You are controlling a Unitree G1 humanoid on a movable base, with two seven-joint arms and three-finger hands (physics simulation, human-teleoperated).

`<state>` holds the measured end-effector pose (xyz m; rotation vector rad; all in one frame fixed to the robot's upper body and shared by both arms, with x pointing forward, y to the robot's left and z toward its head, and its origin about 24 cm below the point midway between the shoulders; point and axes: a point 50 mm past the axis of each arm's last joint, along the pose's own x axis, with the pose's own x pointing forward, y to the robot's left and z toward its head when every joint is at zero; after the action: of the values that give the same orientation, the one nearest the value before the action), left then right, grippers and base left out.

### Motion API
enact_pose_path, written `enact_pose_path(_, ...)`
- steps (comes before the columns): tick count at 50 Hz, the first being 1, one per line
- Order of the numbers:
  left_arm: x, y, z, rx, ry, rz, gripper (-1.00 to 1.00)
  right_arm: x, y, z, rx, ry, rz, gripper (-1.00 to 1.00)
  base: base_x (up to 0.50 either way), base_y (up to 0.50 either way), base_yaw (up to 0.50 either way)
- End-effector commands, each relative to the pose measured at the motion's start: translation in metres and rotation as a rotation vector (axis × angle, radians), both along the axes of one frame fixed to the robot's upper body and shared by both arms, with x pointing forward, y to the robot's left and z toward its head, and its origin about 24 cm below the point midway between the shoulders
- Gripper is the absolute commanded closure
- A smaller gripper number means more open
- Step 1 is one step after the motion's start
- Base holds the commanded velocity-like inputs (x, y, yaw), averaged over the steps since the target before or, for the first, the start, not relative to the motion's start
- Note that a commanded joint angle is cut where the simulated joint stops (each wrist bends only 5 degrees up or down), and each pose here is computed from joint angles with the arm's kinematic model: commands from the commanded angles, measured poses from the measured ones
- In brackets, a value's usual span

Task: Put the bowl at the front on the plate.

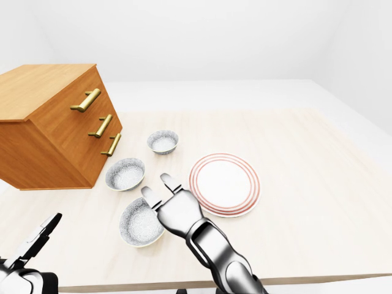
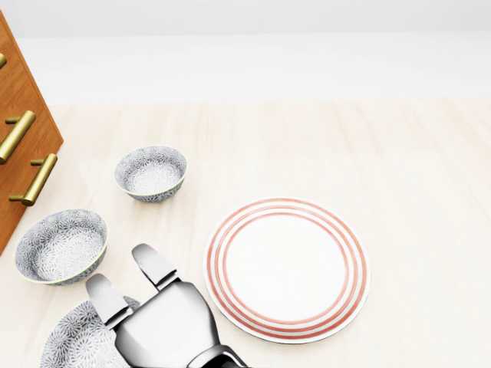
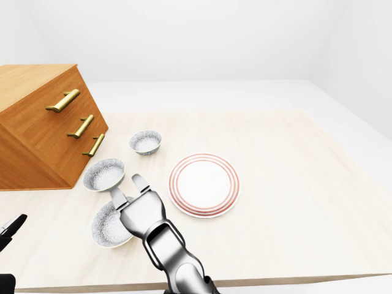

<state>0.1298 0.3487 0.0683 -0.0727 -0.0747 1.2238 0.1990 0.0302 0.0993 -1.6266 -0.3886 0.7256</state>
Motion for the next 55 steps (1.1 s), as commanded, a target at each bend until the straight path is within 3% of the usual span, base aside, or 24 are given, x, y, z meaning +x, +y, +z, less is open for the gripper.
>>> enact_pose_path(1,0.000,0.000,0.001,0.000,-0.005,0.000,-1.00,-0.008,0.012,-0.001,-0.015,0.007,0.044,-1.00,0.00,0.00,0.00)
enact_pose_path(23,-0.001,0.000,0.000,-0.007,-0.006,0.007,-1.00,-0.016,0.035,-0.028,0.053,0.118,0.141,-1.00,0.00,0.00,0.00)
enact_pose_path(55,-0.001,0.001,-0.001,-0.012,-0.008,0.016,-1.00,-0.018,0.036,-0.058,0.086,0.270,0.143,-1.00,0.00,0.00,0.00)
